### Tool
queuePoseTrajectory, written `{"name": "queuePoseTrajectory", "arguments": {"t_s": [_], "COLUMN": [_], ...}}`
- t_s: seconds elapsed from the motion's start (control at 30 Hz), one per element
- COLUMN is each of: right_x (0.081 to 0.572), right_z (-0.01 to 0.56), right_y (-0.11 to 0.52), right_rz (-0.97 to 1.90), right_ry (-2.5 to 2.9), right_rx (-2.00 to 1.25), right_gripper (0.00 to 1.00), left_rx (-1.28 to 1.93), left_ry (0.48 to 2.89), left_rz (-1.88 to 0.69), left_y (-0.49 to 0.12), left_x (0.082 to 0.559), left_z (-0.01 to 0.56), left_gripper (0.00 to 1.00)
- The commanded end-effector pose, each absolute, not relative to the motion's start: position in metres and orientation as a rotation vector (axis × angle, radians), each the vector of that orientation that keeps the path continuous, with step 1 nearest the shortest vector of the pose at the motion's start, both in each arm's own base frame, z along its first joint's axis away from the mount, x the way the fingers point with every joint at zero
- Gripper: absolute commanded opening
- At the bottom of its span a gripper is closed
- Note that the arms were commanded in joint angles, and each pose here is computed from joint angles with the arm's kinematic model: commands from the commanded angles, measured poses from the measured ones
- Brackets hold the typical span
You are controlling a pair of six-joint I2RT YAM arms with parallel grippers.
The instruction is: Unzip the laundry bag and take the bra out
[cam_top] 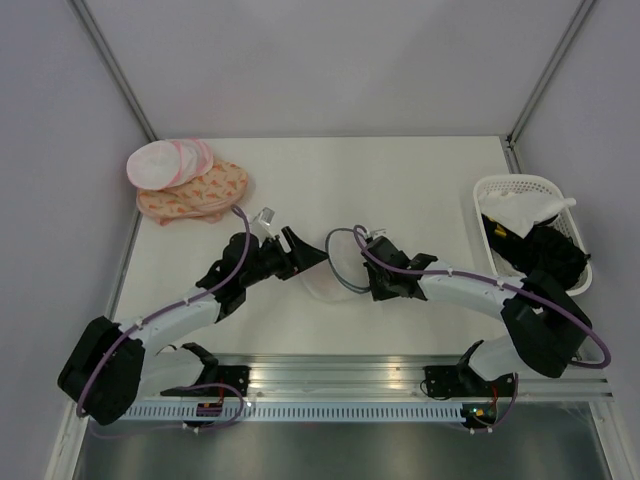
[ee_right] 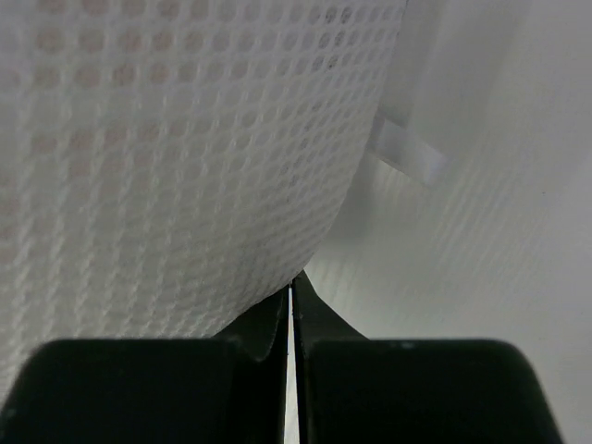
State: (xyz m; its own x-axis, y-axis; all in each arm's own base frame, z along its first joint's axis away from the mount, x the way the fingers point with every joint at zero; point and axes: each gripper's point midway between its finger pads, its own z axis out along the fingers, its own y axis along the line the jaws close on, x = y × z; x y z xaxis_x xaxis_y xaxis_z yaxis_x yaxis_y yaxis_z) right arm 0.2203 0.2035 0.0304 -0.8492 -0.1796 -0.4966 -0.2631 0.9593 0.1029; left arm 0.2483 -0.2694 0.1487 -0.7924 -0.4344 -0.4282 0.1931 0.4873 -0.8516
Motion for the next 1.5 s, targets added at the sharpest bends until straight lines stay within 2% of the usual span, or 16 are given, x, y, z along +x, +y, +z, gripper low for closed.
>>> {"name": "queuePoseTrajectory", "arguments": {"t_s": [0.0,0.1,0.33,0.57,0.73,0.83,0.93,0.97,1.03,1.13,1.17,1.2,1.3,1.37,1.4,1.47], "right_x": [0.238,0.239,0.241,0.239,0.237,0.235,0.237,0.238,0.239,0.245,0.246,0.244,0.242,0.238,0.232,0.231], "right_z": [0.032,0.028,0.021,0.022,0.023,0.023,0.027,0.031,0.034,0.047,0.056,0.061,0.095,0.123,0.127,0.149], "right_y": [0.196,0.192,0.191,0.194,0.201,0.205,0.205,0.205,0.203,0.194,0.192,0.188,0.185,0.193,0.191,0.195], "right_rz": [0.137,0.121,0.107,0.132,0.187,0.215,0.225,0.231,0.222,0.17,0.17,0.158,0.182,0.257,0.251,0.269], "right_ry": [2.587,2.593,2.608,2.612,2.614,2.615,2.6,2.587,2.574,2.539,2.518,2.518,2.463,2.427,2.44,2.406], "right_rx": [-0.23,-0.208,-0.205,-0.221,-0.253,-0.267,-0.261,-0.254,-0.24,-0.195,-0.179,-0.175,-0.179,-0.214,-0.254,-0.263], "right_gripper": [0.0,0.01,0.01,0.0,0.01,0.0,0.0,0.0,0.01,0.01,0.06,0.26,0.52,0.63,0.76,0.79], "left_rx": [-0.236,-0.332,-0.368,-0.377,-0.36,-0.332,-0.315,-0.312,-0.321,-0.32,-0.32,-0.318,-0.323,-0.299,-0.308,-0.293], "left_ry": [2.046,2.062,2.218,2.263,2.112,2.094,2.066,2.061,2.067,2.05,2.04,2.035,2.108,2.101,2.139,2.128], "left_rz": [-1.177,-1.039,-0.918,-0.959,-1.142,-1.274,-1.385,-1.403,-1.407,-1.403,-1.395,-1.387,-1.292,-1.248,-1.214,-1.187], "left_y": [-0.244,-0.22,-0.213,-0.228,-0.25,-0.27,-0.283,-0.284,-0.282,-0.277,-0.275,-0.272,-0.263,-0.258,-0.255,-0.251], "left_x": [0.256,0.256,0.251,0.259,0.273,0.276,0.275,0.274,0.27,0.266,0.266,0.263,0.26,0.26,0.258,0.258], "left_z": [0.153,0.14,0.081,0.049,0.073,0.08,0.084,0.084,0.081,0.085,0.087,0.091,0.082,0.091,0.085,0.094], "left_gripper": [0.83,0.88,0.87,0.83,0.8,0.69,0.35,0.15,0.04,0.02,0.02,0.02,0.02,0.02,0.02,0.02]}}
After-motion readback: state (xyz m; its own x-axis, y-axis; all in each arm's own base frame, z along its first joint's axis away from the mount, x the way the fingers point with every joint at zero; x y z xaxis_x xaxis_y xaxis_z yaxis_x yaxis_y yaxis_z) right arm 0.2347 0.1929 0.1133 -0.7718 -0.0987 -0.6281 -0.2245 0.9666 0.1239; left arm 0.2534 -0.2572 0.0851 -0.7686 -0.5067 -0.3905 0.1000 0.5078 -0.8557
